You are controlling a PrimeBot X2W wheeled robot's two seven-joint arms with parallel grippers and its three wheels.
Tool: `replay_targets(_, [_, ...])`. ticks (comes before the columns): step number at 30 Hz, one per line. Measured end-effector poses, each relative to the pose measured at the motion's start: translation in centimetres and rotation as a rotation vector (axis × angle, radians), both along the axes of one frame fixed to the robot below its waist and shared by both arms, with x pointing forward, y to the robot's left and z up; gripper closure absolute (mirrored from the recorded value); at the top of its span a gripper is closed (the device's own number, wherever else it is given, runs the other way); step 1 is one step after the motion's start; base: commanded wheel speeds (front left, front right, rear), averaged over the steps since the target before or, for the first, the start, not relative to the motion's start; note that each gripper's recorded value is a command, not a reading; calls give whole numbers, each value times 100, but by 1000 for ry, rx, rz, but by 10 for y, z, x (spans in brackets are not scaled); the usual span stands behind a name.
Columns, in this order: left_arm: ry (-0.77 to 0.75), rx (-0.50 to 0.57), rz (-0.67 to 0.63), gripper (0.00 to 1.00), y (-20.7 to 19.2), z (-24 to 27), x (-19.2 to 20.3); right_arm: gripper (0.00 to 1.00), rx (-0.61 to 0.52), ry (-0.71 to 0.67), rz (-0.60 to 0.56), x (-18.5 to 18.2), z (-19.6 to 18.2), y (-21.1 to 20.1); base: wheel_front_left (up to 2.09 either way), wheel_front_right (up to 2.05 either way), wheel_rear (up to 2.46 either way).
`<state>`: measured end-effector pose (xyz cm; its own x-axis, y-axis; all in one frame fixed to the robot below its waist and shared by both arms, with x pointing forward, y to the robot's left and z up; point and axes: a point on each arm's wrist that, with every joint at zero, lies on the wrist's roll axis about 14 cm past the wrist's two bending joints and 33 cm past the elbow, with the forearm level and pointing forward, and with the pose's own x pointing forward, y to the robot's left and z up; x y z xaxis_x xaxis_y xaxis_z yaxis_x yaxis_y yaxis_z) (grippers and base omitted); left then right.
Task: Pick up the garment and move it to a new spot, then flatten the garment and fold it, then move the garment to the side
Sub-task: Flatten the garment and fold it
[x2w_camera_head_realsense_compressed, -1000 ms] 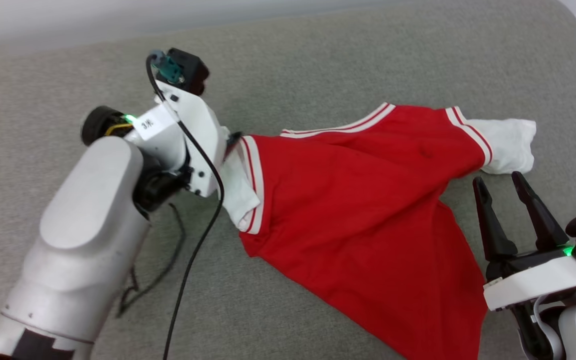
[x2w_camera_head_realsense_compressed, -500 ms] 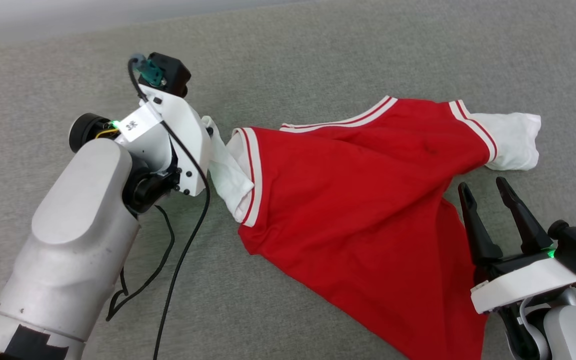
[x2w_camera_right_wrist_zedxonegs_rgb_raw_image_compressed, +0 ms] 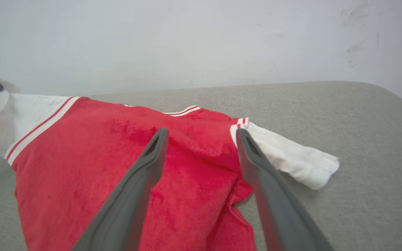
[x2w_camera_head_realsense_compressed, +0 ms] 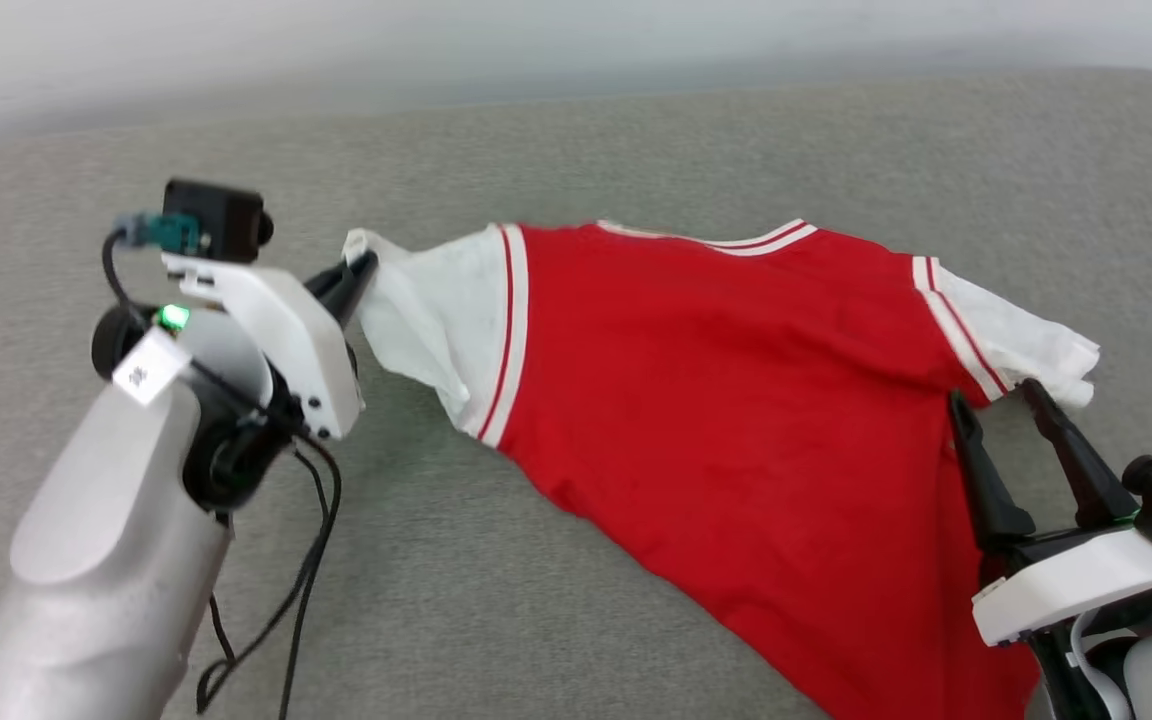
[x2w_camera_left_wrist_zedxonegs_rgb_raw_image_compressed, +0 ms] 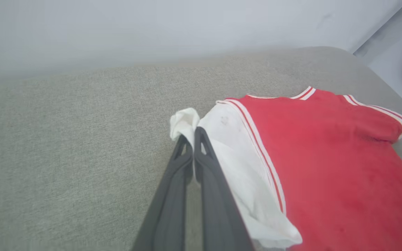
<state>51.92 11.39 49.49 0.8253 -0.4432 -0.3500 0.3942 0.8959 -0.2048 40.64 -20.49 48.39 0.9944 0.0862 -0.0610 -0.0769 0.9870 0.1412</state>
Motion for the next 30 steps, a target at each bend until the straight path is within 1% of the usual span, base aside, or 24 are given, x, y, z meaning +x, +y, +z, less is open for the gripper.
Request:
replay_targets(3, [-1, -17, 44, 100, 18, -6, -16, 0, 0, -4, 31, 5, 4, 9, 0, 0, 0])
replay_targets(10, [76, -6, 144, 100, 56, -47, -53, 0, 2, 11, 94, 15, 4, 29, 0, 0, 0])
replay_targets(11, [84, -1, 157, 68, 60, -53, -57, 0, 2, 13, 100, 16, 4, 31, 0, 0, 0])
replay_targets(12, [89, 7, 168, 25, 64, -58, -61, 0, 2, 16, 106, 17, 3, 33, 0, 0, 0])
replay_targets(13, [99, 20, 179, 0, 69, -65, -65, 0, 2, 18, 111, 17, 3, 35, 0, 0, 0])
replay_targets(16, [95, 72, 199, 0, 80, -77, -75, 0, 1, 18, 120, 19, 4, 37, 0, 0, 0])
replay_targets(18, [53, 103, 220, 0, 88, -75, -76, 0, -1, 19, 125, 18, 5, 39, 0, 0, 0])
replay_targets(20, [-9, 109, 242, 0, 93, -66, -75, 0, -2, 11, 129, 18, 8, 40, 0, 0, 0])
replay_targets(25, [-230, 92, 270, 0, 89, -25, -70, 0, -6, -11, 133, 13, 18, 40, 0, 0, 0])
replay_targets(30, [-402, 78, 278, 0, 79, 15, -81, 0, -9, -32, 137, 8, 28, 40, 0, 0, 0])
